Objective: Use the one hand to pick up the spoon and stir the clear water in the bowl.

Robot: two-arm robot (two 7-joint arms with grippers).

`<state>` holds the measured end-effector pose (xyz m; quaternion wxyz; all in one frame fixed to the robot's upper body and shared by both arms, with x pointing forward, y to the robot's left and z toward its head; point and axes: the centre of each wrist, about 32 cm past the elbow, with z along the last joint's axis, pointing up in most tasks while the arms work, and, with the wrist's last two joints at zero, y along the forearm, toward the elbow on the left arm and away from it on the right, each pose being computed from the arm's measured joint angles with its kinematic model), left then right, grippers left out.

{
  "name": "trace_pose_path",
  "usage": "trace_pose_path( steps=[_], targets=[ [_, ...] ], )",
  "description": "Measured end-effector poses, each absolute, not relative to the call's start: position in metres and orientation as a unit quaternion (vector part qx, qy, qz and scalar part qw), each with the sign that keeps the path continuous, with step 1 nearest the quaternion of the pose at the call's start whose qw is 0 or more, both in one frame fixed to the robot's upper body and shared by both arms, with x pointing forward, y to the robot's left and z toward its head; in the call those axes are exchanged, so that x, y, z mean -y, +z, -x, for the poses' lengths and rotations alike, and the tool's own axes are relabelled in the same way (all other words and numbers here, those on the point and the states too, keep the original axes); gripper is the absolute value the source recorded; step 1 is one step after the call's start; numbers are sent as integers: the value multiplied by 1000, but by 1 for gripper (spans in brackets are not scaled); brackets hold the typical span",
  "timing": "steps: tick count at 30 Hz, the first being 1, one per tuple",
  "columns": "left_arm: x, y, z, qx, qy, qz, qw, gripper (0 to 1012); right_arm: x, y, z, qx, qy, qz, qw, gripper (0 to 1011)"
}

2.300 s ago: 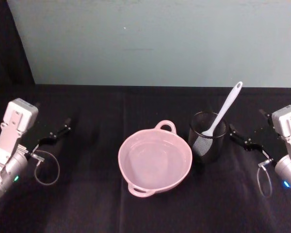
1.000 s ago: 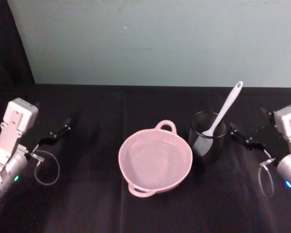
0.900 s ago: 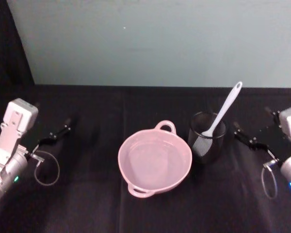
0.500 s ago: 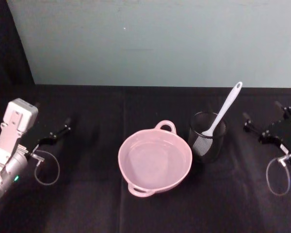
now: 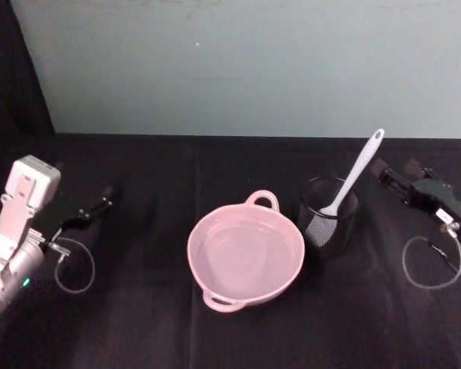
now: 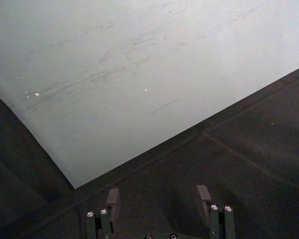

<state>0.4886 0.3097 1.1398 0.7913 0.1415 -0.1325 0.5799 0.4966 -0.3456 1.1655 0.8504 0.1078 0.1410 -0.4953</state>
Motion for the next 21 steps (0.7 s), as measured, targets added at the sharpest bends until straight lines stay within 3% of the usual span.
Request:
trace_pose_path(
  steps=[14, 21],
  targets=[
    [-310, 1140, -489, 132, 580, -141, 791, 1005, 341, 1169, -537, -224, -460, -128, 850, 1003],
    [-310, 1140, -489, 132, 580, -142, 791, 1005, 336, 1170, -546, -235, -452, -133, 850, 1002]
  ],
)
